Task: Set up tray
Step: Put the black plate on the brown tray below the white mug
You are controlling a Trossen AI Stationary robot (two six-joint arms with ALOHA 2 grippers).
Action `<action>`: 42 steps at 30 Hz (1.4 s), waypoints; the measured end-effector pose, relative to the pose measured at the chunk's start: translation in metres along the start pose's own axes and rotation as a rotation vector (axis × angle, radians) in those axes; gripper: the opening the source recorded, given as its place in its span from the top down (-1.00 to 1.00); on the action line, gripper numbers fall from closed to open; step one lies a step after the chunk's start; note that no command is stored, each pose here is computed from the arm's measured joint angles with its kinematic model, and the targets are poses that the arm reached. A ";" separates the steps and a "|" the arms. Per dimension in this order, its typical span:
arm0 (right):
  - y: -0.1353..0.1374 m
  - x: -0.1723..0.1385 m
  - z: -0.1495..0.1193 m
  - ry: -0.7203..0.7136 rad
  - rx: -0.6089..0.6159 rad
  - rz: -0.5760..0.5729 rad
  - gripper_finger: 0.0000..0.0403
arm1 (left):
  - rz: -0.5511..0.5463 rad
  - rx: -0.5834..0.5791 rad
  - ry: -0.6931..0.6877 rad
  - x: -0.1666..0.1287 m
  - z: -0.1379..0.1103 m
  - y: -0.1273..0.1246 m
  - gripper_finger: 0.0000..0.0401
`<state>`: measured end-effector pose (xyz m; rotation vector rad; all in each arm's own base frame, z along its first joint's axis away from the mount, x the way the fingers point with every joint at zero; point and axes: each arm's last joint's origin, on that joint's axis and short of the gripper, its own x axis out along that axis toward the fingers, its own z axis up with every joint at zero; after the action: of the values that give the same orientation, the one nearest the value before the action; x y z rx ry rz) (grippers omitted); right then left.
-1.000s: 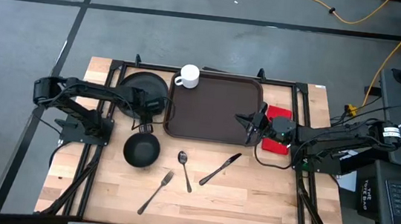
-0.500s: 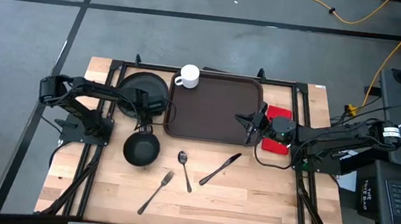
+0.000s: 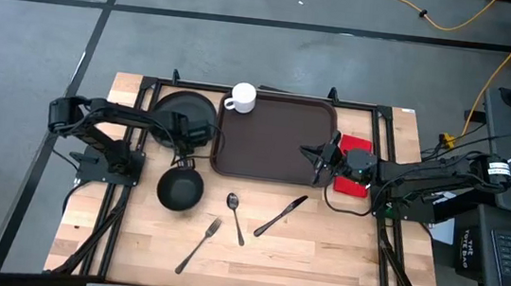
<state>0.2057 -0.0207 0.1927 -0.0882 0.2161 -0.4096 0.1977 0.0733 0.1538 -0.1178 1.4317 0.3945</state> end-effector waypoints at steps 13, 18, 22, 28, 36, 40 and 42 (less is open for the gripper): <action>0.000 0.000 0.000 -0.001 0.002 0.000 0.79 | -0.054 -0.043 -0.089 -0.028 -0.004 0.003 0.98; 0.000 0.000 0.000 -0.001 0.003 0.000 0.79 | -0.046 -0.050 -0.123 -0.035 -0.006 0.004 0.98; 0.000 0.000 0.000 -0.002 0.004 0.000 0.79 | -0.022 -0.065 -0.166 -0.043 -0.009 0.006 0.99; 0.000 0.000 0.000 -0.003 0.004 0.000 0.79 | 0.009 -0.086 -0.264 -0.061 -0.017 0.010 0.99; 0.000 0.000 0.001 -0.008 0.006 -0.015 0.79 | 0.080 -0.053 -0.365 -0.079 -0.025 0.003 0.99; -0.002 0.000 0.002 -0.018 0.016 -0.049 0.79 | 0.129 0.001 -0.384 -0.091 -0.024 -0.006 0.99; -0.002 0.000 0.002 -0.019 0.033 -0.059 0.79 | 0.151 0.035 -0.397 -0.099 -0.021 -0.011 0.99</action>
<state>0.2054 -0.0223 0.1952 -0.0667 0.1879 -0.4711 0.1732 0.0375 0.2455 0.0946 1.0568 0.4867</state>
